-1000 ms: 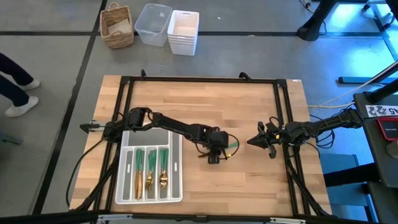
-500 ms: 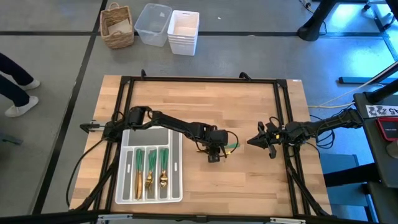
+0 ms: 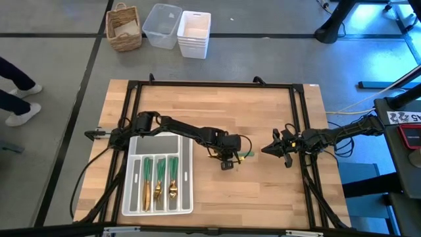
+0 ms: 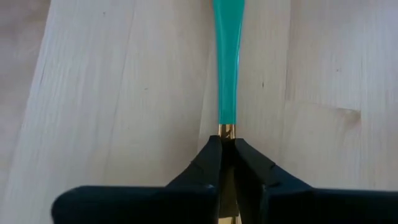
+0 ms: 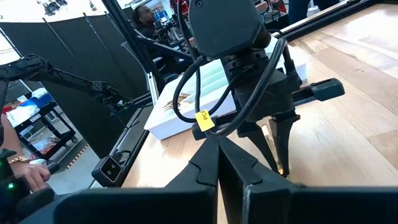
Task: Sort silverware
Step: Put the green knife on the silverware tray
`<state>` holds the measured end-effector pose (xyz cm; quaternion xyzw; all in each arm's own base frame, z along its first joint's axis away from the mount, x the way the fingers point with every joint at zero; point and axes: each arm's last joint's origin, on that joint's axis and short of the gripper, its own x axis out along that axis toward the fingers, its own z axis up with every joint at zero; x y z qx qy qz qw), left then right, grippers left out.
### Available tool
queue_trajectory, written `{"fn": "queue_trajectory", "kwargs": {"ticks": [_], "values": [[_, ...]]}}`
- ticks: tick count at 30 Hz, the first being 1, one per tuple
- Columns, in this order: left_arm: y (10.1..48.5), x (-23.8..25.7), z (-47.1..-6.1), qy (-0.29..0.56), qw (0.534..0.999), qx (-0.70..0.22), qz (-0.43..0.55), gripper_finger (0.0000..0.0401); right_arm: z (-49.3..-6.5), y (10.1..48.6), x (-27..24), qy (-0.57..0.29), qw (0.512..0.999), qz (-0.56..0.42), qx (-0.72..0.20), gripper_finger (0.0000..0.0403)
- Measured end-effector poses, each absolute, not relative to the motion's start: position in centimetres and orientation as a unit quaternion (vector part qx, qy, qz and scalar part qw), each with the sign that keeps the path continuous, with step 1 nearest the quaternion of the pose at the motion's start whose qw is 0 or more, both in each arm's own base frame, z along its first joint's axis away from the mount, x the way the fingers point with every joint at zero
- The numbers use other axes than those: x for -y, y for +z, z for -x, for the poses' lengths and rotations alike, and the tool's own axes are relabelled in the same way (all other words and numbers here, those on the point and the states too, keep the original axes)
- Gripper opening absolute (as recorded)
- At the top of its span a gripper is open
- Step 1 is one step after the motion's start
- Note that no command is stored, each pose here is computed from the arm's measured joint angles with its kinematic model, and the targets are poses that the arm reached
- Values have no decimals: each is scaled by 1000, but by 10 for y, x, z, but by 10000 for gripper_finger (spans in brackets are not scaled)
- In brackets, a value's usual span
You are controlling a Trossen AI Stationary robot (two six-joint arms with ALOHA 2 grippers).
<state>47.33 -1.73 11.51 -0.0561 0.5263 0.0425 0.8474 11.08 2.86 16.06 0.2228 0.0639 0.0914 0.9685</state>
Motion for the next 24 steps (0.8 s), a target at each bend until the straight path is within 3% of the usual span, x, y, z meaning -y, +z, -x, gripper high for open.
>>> {"fn": "queue_trajectory", "kwargs": {"ticks": [24], "values": [[129,-16,-478,27,842,-486,234,28,-111,160,-29,90,968,-222,-68,5]]}}
